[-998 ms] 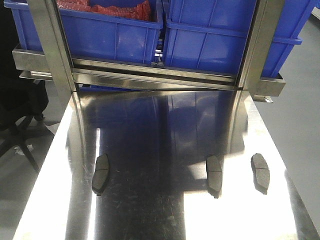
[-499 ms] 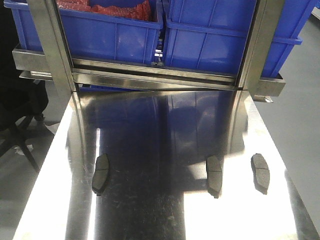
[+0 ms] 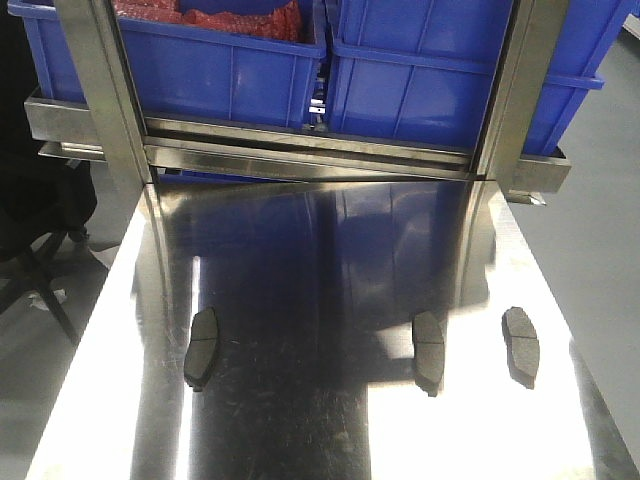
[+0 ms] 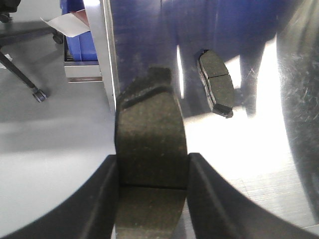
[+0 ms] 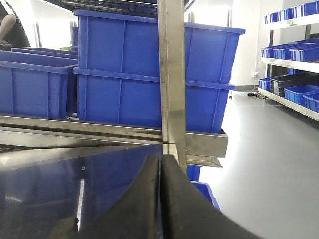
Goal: Move and align brake pads A on conveyor
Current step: 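Lift the grasped brake pad off the table with the left gripper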
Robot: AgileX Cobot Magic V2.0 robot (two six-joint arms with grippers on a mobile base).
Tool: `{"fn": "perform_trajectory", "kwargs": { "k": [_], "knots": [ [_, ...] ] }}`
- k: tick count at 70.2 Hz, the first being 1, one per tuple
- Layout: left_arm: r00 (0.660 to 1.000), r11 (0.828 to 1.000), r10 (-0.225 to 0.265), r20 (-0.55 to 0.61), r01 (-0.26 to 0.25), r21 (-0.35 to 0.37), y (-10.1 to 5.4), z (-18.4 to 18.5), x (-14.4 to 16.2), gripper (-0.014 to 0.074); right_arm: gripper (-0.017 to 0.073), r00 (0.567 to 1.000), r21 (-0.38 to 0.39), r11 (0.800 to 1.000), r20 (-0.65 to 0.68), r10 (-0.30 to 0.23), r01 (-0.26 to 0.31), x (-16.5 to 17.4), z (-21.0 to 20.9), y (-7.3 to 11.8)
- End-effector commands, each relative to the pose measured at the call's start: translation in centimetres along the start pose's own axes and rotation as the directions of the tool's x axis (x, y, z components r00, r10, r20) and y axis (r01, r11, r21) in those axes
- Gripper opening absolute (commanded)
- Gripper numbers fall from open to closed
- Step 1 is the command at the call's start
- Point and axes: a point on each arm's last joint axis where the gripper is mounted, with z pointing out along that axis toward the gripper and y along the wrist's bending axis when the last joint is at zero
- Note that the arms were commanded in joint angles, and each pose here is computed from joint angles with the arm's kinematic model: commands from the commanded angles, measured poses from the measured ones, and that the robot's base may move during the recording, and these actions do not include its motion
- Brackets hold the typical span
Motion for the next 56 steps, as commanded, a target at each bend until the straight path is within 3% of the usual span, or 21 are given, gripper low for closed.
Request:
{"fn": "perform_trajectory", "kwargs": {
  "k": [1,19,30,42,56],
  "knots": [
    [0.995,1.000,-0.012,0.103,0.010,0.015,-0.2,-0.7,-1.3,-0.0006,-0.0009,0.997,-0.009,1.000,0.072,-0.012,0.013,-0.5,-0.1,0.1],
    [0.995,1.000,-0.012,0.103,0.010,0.015,-0.2,-0.7,-1.3,-0.0006,-0.0009,0.996,-0.011,1.000,0.092,-0.017,0.018,-0.7,-0.1,0.1],
    [0.995,1.000,-0.012,0.103,0.010,0.015,-0.2,-0.7,-1.3,-0.0006,-0.0009,0.997,-0.006,0.999,0.069,0.046,-0.046,-1.7,-0.1,0.1],
    [0.995,1.000,-0.012,0.103,0.010,0.015,-0.2,-0.7,-1.3,-0.0006,-0.0009,0.993,0.007,0.993,-0.015,0.117,-0.117,-5.5,0.6,0.1],
    [0.995,1.000,-0.012,0.103,0.010,0.015,-0.2,-0.7,-1.3,-0.0006,-0.0009,0.972,0.027,0.999,-0.232,0.049,-0.043,-10.0,3.3,0.3]
  ]
}}
